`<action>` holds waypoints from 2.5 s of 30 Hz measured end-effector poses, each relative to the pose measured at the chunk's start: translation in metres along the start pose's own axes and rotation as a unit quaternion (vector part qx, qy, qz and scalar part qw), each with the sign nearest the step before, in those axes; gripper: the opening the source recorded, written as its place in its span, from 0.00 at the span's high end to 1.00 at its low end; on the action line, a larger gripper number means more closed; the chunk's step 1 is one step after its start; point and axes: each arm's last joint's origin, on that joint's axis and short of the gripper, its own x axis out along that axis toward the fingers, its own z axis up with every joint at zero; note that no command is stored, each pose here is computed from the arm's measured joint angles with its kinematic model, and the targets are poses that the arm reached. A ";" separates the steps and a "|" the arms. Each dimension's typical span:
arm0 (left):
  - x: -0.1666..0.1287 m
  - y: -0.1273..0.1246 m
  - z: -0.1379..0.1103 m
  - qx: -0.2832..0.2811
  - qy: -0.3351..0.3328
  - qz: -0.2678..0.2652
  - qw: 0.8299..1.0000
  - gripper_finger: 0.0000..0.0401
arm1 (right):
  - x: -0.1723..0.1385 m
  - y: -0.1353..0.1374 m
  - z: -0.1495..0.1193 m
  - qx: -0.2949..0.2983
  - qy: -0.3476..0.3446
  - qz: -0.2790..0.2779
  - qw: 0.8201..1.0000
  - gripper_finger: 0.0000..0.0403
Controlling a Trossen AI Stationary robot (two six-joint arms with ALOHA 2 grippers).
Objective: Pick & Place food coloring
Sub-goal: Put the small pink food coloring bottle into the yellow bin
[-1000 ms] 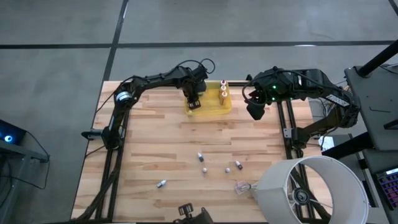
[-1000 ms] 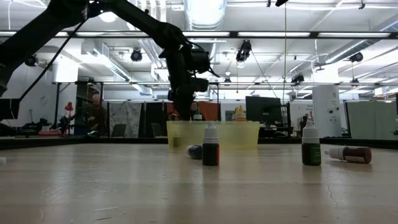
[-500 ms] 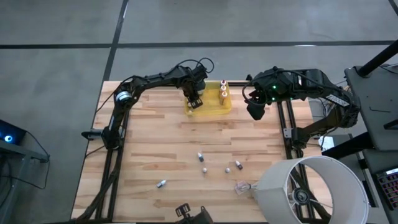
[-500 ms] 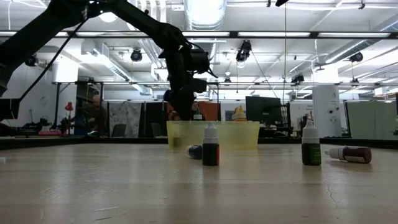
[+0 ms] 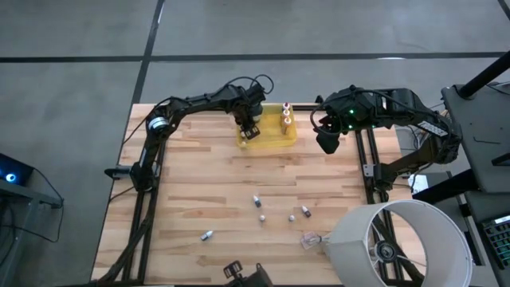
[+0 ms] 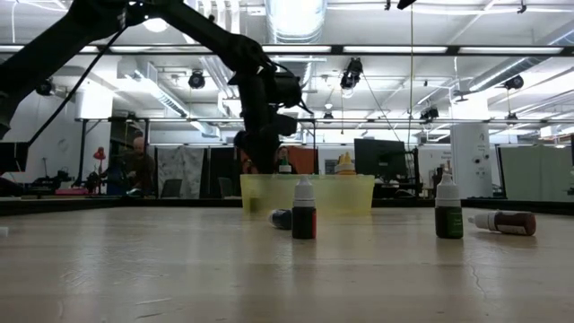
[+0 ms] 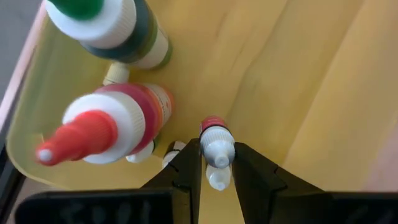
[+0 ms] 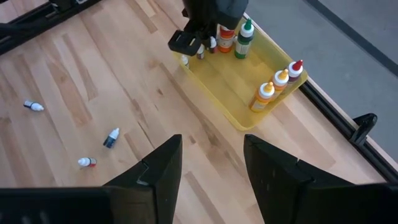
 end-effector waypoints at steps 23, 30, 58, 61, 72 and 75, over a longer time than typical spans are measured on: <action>0.022 0.000 -0.011 -0.018 0.012 -0.004 1.000 0.86 | 0.000 0.000 0.000 0.000 0.000 0.000 1.000 0.59; 0.029 0.001 -0.017 -0.024 0.022 -0.004 0.999 0.86 | 0.000 0.000 0.000 0.000 0.000 0.000 1.000 0.59; 0.028 0.000 -0.014 -0.017 0.010 -0.011 1.000 0.86 | 0.000 0.000 0.000 0.000 0.000 0.000 1.000 0.59; 0.028 0.000 -0.014 -0.015 0.010 -0.013 1.000 0.86 | 0.000 0.000 0.000 0.000 0.000 0.000 1.000 0.59; 0.028 0.000 -0.015 -0.013 0.015 -0.018 1.000 0.86 | 0.000 0.000 0.000 0.000 0.000 0.000 1.000 0.59; 0.028 0.000 -0.015 -0.013 0.015 -0.019 1.000 0.86 | 0.000 0.000 0.000 0.000 0.000 0.000 1.000 0.59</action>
